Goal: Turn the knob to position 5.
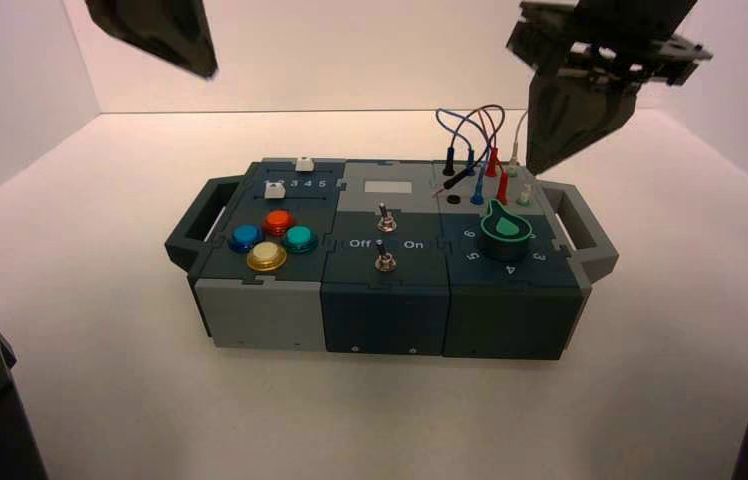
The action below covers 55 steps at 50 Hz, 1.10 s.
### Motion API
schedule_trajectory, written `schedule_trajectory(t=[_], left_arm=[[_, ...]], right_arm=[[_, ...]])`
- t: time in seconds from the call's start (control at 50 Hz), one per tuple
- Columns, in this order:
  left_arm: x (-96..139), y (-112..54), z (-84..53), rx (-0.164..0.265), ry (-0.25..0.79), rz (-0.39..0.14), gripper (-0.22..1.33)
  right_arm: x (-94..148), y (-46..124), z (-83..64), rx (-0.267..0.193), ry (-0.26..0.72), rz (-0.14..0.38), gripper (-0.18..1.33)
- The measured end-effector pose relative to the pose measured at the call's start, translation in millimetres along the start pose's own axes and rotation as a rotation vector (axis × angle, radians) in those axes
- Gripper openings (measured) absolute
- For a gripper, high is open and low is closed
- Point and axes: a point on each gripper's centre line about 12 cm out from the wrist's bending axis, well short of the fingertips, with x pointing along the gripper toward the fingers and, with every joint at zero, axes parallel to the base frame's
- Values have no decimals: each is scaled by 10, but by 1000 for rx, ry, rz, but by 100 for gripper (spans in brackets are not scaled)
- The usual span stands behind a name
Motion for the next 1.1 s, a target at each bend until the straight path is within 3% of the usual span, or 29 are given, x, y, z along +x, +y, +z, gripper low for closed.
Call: schedule_trajectory(t=[0.18,0.54,0.8,1.1], left_arm=[[111,-174,-55,69,57,-35,-17],[224,-355,-118,143,107,-67,-17],[266,-398,-124,157,112,-75,-17],[272,-411,-131,173,115,-77,-17]], right_arm=[[56,-3,-13,-3,23,-4,-14],[227,-25,35,-17,72,-20,-14],[320,-54,106,-44,78,-44,-14],[388,-57,160,-45,82,-49,-14]])
